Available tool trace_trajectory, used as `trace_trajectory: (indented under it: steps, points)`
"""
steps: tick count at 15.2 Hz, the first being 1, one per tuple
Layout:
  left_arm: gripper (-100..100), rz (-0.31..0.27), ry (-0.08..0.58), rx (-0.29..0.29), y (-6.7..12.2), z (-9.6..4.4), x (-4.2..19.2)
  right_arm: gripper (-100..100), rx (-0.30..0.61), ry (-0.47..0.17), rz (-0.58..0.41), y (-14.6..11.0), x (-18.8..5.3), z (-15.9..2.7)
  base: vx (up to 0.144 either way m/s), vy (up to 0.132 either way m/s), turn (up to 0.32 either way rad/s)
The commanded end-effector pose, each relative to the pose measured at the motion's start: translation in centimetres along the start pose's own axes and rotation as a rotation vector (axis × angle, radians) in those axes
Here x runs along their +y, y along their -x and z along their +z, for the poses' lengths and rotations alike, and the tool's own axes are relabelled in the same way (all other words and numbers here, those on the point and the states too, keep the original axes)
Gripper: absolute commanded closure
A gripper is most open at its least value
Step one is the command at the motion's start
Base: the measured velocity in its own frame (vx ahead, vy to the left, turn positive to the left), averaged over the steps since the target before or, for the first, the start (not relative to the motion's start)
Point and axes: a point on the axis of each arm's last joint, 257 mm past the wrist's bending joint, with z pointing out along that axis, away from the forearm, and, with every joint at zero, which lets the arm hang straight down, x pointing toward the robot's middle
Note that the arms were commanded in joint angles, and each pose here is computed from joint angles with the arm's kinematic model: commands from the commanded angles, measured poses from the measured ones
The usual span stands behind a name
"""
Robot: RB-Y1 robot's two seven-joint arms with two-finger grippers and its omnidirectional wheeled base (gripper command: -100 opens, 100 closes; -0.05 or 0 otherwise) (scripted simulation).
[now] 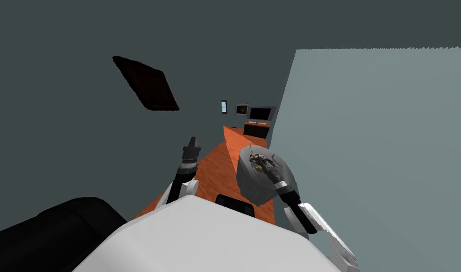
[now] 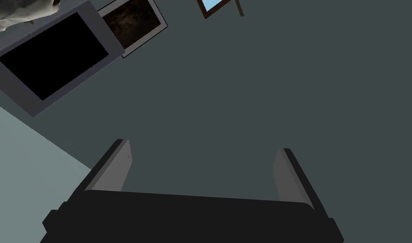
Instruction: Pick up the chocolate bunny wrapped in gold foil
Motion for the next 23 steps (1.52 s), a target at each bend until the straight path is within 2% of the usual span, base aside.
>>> trace_trajectory:
  steps: [1,2,3,4,5,6,8,9,10,11,12,13,14,15,16,17,18,19,20,21,22,23]
  points:
    - [0,0.0,0.0,0.0,0.0,0.0,0.0,-100,0.08,0.004,-0.111,-2.1,-1.1,-0.1,-0.002,0.007,0.223]
    - [0,0.0,0.0,0.0,0.0,0.0,0.0,-100,0.089,-0.008,-0.108,-2.6,-1.7,-0.4,-0.001,0.003,0.154]
    - [0,0.0,0.0,0.0,0.0,0.0,0.0,-100,0.135,-0.006,-0.169,-3.7,-2.6,-0.6,-0.001,0.004,0.134]
    - [0,0.0,0.0,0.0,0.0,0.0,0.0,-100,0.139,-0.011,-0.168,-3.9,-2.8,-0.7,-0.001,0.002,0.101]
    - [0,0.0,0.0,0.0,0.0,0.0,0.0,-100,0.184,-0.008,-0.23,-4.9,-3.7,-1.1,-0.001,0.004,0.141]
    - [0,0.0,0.0,0.0,0.0,0.0,0.0,-100,0.189,-0.014,-0.229,-5.1,-4.0,-1.2,-0.001,0.003,0.122]
    - [0,0.0,0.0,0.0,0.0,0.0,0.0,-100,0.28,-0.01,-0.351,-7.1,-6.2,-2.2,-0.002,0.005,0.161]
    - [0,0.0,0.0,0.0,0.0,0.0,0.0,-100,0.289,-0.019,-0.352,-7.4,-6.7,-2.5,-0.001,0.004,0.16]
    - [0,0.0,0.0,0.0,0.0,0.0,0.0,-100,0.34,-0.021,-0.414,-8.3,-8.2,-3.2,-0.001,0.003,0.144]
    - [0,0.0,0.0,0.0,0.0,0.0,0.0,-100,0.34,-0.021,-0.414,-8.3,-8.2,-3.2,0.0,0.002,0.098]
    - [0,0.0,0.0,0.0,0.0,0.0,0.0,-100,0.388,-0.02,-0.477,-9.0,-9.6,-4.0,0.0,0.004,0.135]
    - [0,0.0,0.0,0.0,0.0,0.0,0.0,-100,0.391,-0.023,-0.476,-9.1,-9.7,-4.1,-0.001,0.003,0.115]
    - [0,0.0,0.0,0.0,0.0,0.0,0.0,-100,0.439,-0.022,-0.54,-9.6,-11.2,-4.9,-0.001,0.004,0.131]
    - [0,0.0,0.0,0.0,0.0,0.0,0.0,-100,0.442,-0.025,-0.539,-9.7,-11.4,-5.0,-0.001,0.002,0.111]
    - [0,0.0,0.0,0.0,0.0,0.0,0.0,-100,0.487,-0.02,-0.603,-10.0,-12.8,-5.8,-0.002,0.004,0.136]
    - [0,0.0,0.0,0.0,0.0,0.0,0.0,-100,0.493,-0.026,-0.602,-10.1,-13.1,-6.0,-0.001,0.003,0.109]
    - [0,0.0,0.0,0.0,0.0,0.0,0.0,-100,0.543,-0.028,-0.664,-10.3,-14.8,-7.1,0.0,0.005,0.1]
    - [0,0.0,0.0,0.0,0.0,0.0,0.0,-100,0.543,-0.028,-0.664,-10.3,-14.8,-7.1,0.0,0.002,0.091]
    - [0,0.0,0.0,0.0,0.0,0.0,0.0,-100,0.586,-0.023,-0.726,-10.3,-16.2,-8.0,-0.001,0.004,0.13]
    - [0,0.0,0.0,0.0,0.0,0.0,0.0,-100,0.592,-0.029,-0.725,-10.4,-16.5,-8.2,-0.001,0.002,0.115]
    - [0,0.0,0.0,0.0,0.0,0.0,0.0,-100,0.639,-0.029,-0.785,-10.2,-18.2,-9.3,-0.001,0.003,0.131]
    - [0,0.0,0.0,0.0,0.0,0.0,0.0,-100,0.64,-0.03,-0.784,-10.3,-18.2,-9.4,0.0,0.002,0.1]
